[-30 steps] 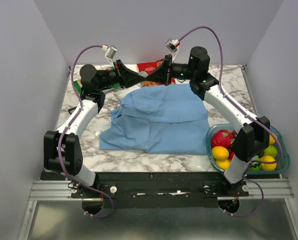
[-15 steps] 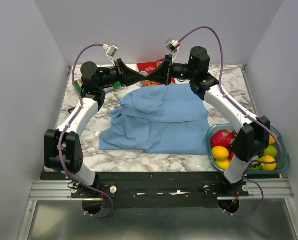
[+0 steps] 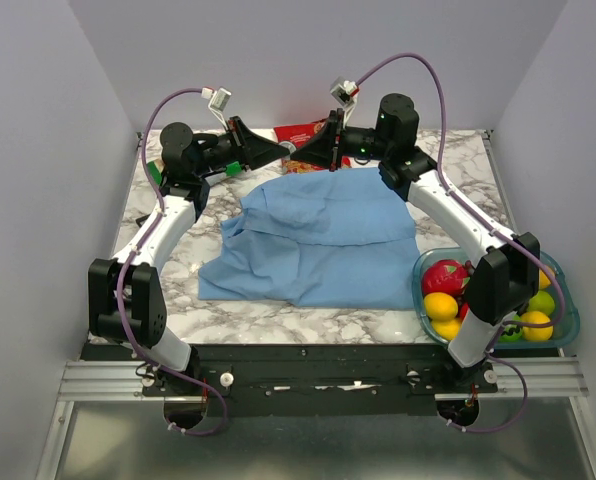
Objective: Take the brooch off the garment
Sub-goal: Close the brooch.
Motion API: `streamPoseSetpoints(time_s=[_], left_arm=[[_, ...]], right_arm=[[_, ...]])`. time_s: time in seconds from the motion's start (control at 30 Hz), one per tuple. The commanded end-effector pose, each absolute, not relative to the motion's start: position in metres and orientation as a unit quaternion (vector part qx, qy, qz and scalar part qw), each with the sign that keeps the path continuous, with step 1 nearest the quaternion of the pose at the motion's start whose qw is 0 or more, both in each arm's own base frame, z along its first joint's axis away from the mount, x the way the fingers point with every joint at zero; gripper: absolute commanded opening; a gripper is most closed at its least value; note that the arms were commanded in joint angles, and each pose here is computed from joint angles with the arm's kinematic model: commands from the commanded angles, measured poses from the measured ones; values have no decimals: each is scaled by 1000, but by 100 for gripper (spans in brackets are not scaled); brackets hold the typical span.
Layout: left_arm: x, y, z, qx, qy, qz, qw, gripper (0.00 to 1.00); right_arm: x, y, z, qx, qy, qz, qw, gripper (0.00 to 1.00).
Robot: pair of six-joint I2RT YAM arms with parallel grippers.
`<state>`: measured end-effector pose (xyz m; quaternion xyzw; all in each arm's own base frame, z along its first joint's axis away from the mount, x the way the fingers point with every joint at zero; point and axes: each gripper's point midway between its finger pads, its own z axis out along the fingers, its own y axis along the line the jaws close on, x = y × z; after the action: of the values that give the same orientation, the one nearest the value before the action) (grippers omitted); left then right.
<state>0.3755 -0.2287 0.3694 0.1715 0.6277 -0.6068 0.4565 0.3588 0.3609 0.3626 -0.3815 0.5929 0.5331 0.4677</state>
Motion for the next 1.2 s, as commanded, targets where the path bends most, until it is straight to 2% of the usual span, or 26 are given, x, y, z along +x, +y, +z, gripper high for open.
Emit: streamPoseSetpoints(time_s=[0.0, 0.3, 0.53, 0.7, 0.9, 1.17], left_arm=[[402, -216, 374, 122, 632, -588, 490, 36], [390, -232, 369, 179, 620, -591, 484, 30], [386, -244, 360, 197, 625, -592, 470, 9], [383, -254, 361, 218, 622, -596, 458, 1], [381, -265, 358, 230, 627, -599, 441, 0], [380, -281, 346, 244, 664, -555, 439, 0]], right_arm=[[330, 363, 377, -411, 565, 551, 456, 0], [325, 363, 380, -423, 554, 553, 456, 0], [311, 366, 389, -467, 521, 538, 470, 0], [302, 369, 396, -499, 495, 519, 487, 0], [295, 371, 399, -534, 467, 493, 504, 0], [286, 380, 405, -570, 432, 467, 520, 0]])
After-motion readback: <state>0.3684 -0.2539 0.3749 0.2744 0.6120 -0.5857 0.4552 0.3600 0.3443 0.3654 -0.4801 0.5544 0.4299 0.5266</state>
